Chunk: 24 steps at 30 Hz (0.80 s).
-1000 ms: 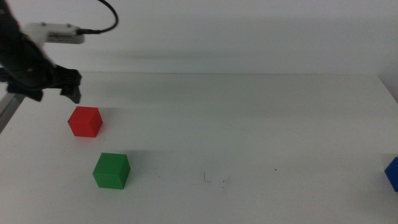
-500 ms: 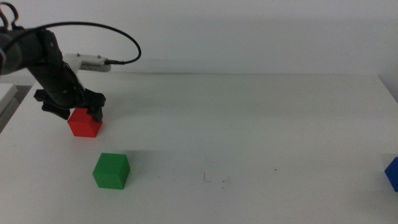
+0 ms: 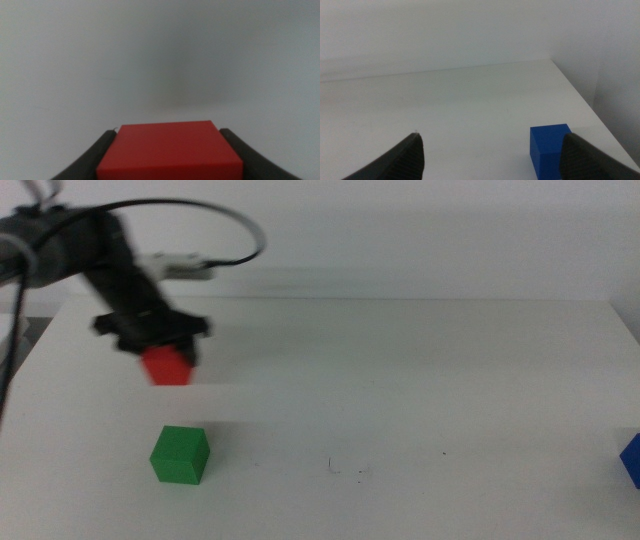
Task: Stack red cubes first, then green, then blue cubes in a specific spot.
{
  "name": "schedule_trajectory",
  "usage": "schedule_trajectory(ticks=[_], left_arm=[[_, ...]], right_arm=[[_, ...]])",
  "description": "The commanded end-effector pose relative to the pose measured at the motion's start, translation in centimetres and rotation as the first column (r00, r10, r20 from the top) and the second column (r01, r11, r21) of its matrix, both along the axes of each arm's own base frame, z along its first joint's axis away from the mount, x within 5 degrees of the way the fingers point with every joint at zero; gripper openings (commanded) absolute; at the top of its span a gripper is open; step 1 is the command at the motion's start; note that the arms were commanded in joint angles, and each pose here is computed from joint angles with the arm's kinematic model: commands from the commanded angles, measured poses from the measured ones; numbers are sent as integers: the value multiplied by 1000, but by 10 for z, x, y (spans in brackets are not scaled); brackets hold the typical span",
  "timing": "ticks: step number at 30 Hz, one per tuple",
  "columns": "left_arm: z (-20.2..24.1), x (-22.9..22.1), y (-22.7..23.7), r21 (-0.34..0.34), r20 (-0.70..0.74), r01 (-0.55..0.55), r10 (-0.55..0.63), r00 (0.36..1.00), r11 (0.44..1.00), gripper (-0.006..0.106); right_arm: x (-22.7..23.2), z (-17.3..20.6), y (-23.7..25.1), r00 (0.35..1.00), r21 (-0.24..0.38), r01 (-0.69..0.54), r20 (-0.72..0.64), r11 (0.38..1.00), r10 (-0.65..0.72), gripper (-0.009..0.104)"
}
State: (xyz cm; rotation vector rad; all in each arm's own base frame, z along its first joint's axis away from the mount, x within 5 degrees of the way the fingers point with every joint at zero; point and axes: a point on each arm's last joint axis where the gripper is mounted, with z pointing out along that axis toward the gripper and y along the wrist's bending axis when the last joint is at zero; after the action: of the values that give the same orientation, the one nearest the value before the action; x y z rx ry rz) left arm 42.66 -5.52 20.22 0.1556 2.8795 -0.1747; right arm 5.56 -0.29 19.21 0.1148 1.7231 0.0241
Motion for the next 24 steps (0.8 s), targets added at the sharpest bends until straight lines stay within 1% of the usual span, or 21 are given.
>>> schedule_trajectory(ticks=[1,2,4,5,7,10,13,16,19,24], left_arm=[[30,-21,-53,-14,-3,-35,35,999,999,-2],[35,-30,-71,-17,-17,-56,55,998,998,-2],[38,-51,-117,-45,-57,-120,118,991,992,-2],[38,-59,-133,-46,-62,-132,129,990,990,-2],[34,-74,-168,-39,-44,-101,99,994,994,-2],[17,-92,-202,-6,-55,-126,125,991,992,-2],[3,-100,-220,13,-42,-105,105,994,994,-2],[-7,-102,-231,13,-24,-91,91,996,996,-2],[-16,-100,-234,0,-36,-95,95,995,996,-2],[-26,-97,-236,7,-23,-86,86,996,996,-2]], right_arm=[[0,0,0,1000,-10,2,11,1000,-2,85],[0,0,0,1000,-10,2,11,1000,-2,85],[0,0,0,1000,-10,2,11,1000,-2,85],[0,0,0,1000,-10,2,11,1000,-2,85],[0,0,0,1000,-10,2,11,1000,-2,85],[0,0,0,1000,-10,2,11,1000,-2,85],[0,0,0,1000,-10,2,11,1000,-2,85],[0,0,0,1000,-10,2,11,1000,-2,85],[0,0,0,1000,-10,2,11,1000,-2,85],[0,0,0,1000,-10,2,11,1000,-2,85]])
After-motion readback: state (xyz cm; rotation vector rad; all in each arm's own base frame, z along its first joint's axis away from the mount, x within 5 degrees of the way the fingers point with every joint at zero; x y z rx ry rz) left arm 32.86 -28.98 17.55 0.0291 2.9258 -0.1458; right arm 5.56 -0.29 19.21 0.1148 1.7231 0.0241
